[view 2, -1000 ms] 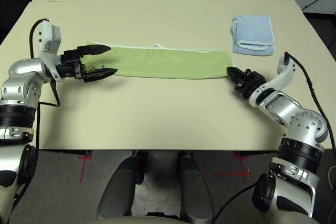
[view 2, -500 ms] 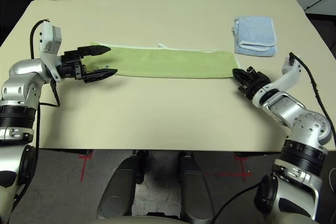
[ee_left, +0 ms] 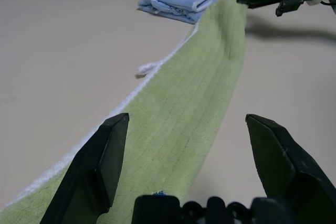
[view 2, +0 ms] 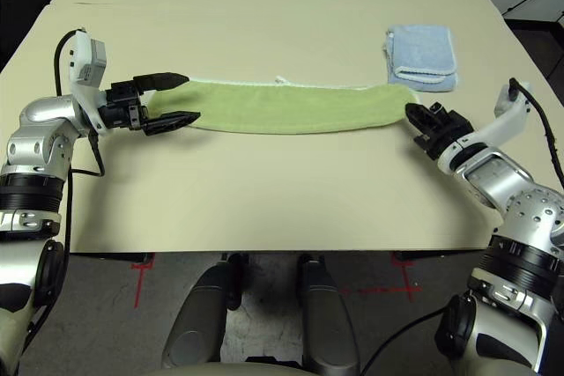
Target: Fold the towel and set it aside.
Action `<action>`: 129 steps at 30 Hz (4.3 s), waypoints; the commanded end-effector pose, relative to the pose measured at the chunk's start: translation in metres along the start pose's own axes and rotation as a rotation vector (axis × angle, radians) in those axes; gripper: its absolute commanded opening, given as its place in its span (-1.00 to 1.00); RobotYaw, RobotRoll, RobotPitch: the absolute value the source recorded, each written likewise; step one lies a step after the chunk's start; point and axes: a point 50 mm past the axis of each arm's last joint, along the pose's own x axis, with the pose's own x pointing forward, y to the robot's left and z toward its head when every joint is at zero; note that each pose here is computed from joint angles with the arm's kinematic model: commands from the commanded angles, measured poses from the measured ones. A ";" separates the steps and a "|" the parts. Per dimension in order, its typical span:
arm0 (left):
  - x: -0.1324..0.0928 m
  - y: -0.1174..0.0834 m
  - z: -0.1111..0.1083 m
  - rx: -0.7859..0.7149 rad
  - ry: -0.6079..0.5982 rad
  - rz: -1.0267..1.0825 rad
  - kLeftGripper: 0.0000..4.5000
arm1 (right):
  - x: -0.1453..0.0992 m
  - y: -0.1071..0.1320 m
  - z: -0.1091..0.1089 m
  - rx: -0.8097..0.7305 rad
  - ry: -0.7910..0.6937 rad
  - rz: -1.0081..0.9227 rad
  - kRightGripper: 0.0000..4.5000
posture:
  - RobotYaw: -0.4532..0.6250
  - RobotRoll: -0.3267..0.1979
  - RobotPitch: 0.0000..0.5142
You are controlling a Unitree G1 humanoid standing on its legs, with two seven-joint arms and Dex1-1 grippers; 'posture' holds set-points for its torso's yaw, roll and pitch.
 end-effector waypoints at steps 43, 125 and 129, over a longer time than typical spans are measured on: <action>0.004 0.000 0.000 -0.028 0.016 -0.020 1.00 | 0.077 0.104 -0.085 -0.828 0.517 0.520 -0.99 | -0.03 0.25 -0.17; 0.009 -0.013 -0.007 -0.100 -0.011 0.021 1.00 | 0.119 0.048 -0.109 -0.894 0.344 0.710 -0.99 | 0.12 0.25 -0.16; 0.008 -0.013 -0.007 -0.100 -0.010 0.025 1.00 | 0.119 0.060 -0.084 -0.910 0.254 0.785 -0.99 | 0.11 0.25 -0.17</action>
